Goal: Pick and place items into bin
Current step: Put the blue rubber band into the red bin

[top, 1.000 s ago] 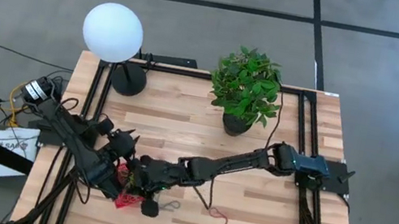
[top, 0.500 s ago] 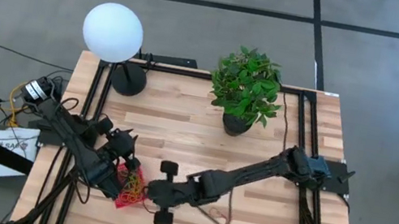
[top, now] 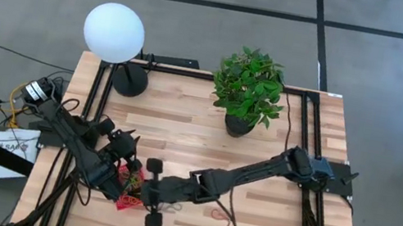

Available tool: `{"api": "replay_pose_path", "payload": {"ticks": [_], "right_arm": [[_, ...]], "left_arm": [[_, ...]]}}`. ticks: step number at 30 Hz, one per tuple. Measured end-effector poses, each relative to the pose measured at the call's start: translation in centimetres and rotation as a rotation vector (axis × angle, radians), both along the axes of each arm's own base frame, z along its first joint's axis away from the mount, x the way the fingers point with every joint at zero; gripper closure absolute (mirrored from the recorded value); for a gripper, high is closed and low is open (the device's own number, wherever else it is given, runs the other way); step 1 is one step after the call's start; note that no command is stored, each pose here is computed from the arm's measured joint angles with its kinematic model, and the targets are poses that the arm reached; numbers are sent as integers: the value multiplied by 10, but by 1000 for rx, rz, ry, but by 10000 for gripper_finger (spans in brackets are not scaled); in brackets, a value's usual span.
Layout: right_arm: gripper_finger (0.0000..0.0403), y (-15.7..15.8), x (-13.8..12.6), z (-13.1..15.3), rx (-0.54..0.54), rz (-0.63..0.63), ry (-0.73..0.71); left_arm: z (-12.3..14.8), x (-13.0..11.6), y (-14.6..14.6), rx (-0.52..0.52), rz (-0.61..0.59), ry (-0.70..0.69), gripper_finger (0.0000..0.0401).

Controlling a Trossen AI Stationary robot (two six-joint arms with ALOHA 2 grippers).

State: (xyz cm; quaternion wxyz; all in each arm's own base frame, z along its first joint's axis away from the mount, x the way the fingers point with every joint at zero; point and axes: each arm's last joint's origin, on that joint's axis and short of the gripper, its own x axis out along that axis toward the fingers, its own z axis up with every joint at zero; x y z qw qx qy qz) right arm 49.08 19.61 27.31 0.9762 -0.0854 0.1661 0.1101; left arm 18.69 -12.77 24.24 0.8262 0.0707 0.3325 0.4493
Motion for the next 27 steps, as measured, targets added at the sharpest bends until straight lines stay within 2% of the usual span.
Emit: {"api": "replay_pose_path", "payload": {"ticks": [5, 10, 13, 18, 27], "right_arm": [[403, -8, 13, -24, -14, -17, 21], [402, -6, 10, -23, 0, -27, 45], [397, -2, 8, -25, -11, -14, 56], [370, 0, 6, -19, -20, 18, 38], [323, -1, 6, -20, -18, 11, 45]], "left_arm": [[-2, -1, 0, -44, 18, 82, 298], [-2, -2, 0, -71, 32, 106, 298], [-4, -4, -1, -117, 44, 178, 298], [-6, -5, -2, -175, 75, 226, 298], [-6, -6, -2, -198, 98, 225, 298]]}}
